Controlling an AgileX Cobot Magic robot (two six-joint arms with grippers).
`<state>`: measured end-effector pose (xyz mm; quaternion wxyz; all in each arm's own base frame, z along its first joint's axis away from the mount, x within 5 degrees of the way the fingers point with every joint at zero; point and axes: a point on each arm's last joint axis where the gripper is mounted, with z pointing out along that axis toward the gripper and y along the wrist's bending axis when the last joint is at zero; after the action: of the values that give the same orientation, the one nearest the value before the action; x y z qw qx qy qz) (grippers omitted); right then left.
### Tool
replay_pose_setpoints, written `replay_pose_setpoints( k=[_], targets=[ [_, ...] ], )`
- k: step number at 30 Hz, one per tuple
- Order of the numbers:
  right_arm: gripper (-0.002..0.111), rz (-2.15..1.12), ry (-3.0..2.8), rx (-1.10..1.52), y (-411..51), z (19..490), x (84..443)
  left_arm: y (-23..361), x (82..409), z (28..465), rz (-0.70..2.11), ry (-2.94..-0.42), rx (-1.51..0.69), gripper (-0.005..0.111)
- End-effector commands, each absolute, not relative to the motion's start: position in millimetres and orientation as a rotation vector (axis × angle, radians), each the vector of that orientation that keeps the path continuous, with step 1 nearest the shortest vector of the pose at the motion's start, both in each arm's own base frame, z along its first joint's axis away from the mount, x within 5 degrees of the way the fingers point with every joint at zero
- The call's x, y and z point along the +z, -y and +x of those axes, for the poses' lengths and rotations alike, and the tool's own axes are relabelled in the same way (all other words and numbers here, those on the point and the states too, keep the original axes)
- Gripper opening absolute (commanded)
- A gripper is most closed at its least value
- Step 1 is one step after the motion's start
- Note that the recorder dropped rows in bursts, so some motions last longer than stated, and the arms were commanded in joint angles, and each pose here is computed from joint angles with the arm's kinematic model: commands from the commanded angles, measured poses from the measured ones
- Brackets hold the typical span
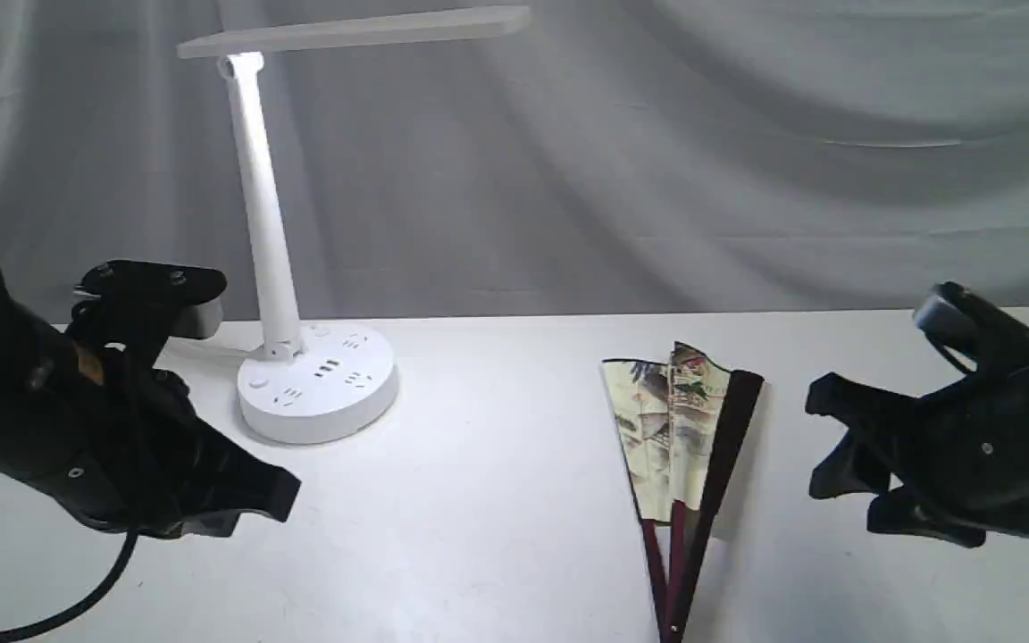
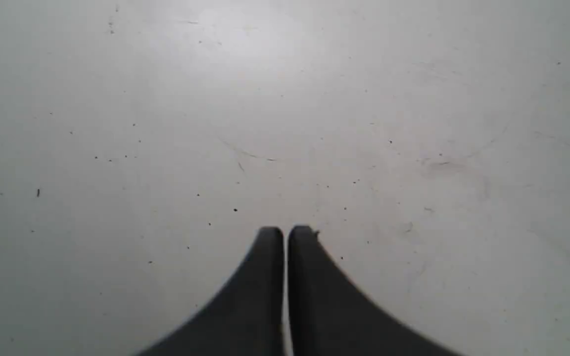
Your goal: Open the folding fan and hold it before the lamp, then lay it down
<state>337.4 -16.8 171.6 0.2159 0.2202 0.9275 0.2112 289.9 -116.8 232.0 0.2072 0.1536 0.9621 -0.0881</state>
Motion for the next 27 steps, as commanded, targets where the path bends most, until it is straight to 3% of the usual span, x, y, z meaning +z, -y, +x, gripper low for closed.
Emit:
replay_pose_setpoints(
  k=[1, 7, 12, 15, 27],
  targets=[
    [0.043, 0.579, -2.547, 0.695, 10.9, 345.0, 160.7, 121.5, 225.4, 297.0, 0.386, -2.671, -0.266, 0.000],
    [0.044, 0.596, -2.424, 0.851, 5.1, 359.6, 145.1, 130.4, 218.6, 316.1, 0.383, -2.723, -0.282, 0.000],
    [0.055, 0.593, -2.379, 0.936, 3.2, 376.5, 133.9, 140.1, 224.0, 340.5, 0.389, -2.710, -0.290, 0.000],
    [0.055, 0.568, -2.362, 1.026, 0.6, 392.4, 134.2, 144.3, 227.8, 351.5, 0.388, -2.688, -0.295, 0.000],
    [0.055, 0.718, -2.414, 0.994, 5.4, 400.1, 104.3, 145.3, 219.1, 351.9, 0.477, -2.747, -0.274, 0.000]
  ],
)
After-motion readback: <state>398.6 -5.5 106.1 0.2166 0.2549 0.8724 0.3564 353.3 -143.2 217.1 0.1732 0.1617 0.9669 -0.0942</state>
